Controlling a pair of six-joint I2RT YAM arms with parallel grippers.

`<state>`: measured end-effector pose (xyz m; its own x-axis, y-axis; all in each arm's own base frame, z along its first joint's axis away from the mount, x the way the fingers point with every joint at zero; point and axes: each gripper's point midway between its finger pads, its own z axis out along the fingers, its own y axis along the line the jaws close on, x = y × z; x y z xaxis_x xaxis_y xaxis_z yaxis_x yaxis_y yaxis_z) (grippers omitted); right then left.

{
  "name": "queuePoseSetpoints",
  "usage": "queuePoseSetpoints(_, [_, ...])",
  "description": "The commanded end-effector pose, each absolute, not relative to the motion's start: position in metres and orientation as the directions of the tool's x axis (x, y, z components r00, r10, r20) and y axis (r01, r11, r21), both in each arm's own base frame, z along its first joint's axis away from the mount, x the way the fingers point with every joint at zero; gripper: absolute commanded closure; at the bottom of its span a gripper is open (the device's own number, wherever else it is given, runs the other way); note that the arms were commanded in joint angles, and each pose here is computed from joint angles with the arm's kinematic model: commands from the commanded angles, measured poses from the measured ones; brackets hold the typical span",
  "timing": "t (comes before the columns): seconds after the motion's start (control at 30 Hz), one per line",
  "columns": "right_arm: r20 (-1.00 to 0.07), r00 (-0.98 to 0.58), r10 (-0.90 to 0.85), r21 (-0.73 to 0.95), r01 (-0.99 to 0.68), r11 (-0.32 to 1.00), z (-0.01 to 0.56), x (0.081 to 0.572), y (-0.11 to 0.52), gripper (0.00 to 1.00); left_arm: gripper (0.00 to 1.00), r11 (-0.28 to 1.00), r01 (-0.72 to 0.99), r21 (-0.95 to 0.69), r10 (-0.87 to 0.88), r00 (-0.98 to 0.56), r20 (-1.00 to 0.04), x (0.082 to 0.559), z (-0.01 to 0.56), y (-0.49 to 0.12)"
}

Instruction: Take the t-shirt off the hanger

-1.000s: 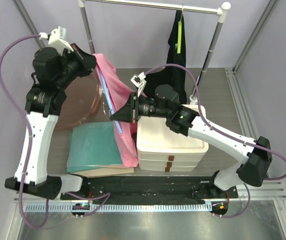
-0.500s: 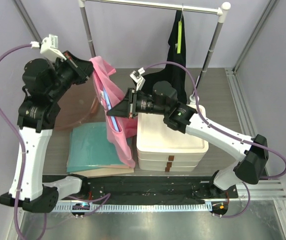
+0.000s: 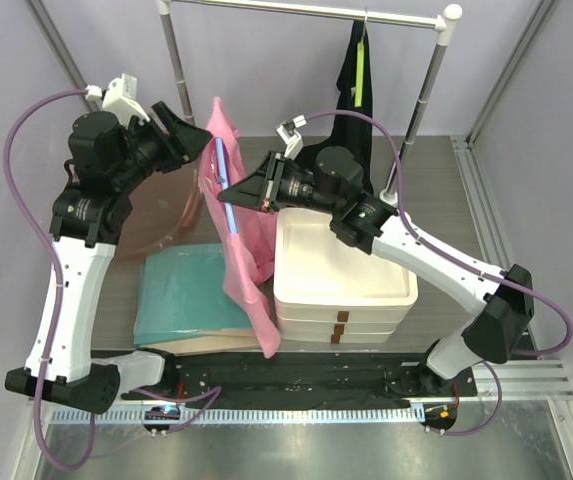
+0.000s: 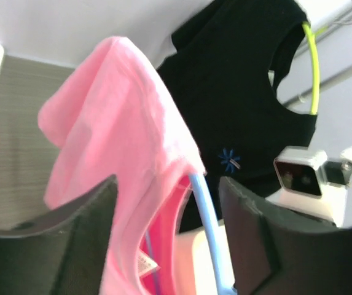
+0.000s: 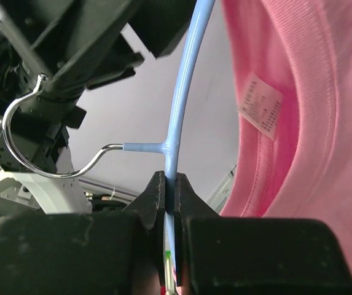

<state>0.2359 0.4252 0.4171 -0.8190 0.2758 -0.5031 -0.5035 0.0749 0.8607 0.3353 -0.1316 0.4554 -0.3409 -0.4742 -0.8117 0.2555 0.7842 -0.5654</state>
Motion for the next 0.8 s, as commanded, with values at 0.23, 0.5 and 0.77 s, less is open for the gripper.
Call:
queuePoseSetpoints(0.23, [-0.471, -0.776, 0.42, 0.848, -0.529, -0.025, 0.474, 0.261, 0.408, 0.99, 0.27, 0.708, 0.359, -0.608, -0.448, -0.438, -0.78, 0.233, 0.409, -0.137])
queuePoseSetpoints(0.5, [-0.483, -0.774, 0.409, 0.831, -0.552, -0.064, 0.483, 0.254, 0.407, 0.99, 0.39, 0.574, 0.272, -0.772, -0.55, -0.571, -0.61, 0.223, 0.363, -0.153])
queuePoseSetpoints(0.77, [-0.496, -0.772, 0.397, 0.823, -0.563, -0.068, 0.485, 0.249, 0.407, 0.99, 0.32, 0.528, 0.171, -0.832, -0.639, -0.565, -0.522, 0.252, 0.368, -0.153])
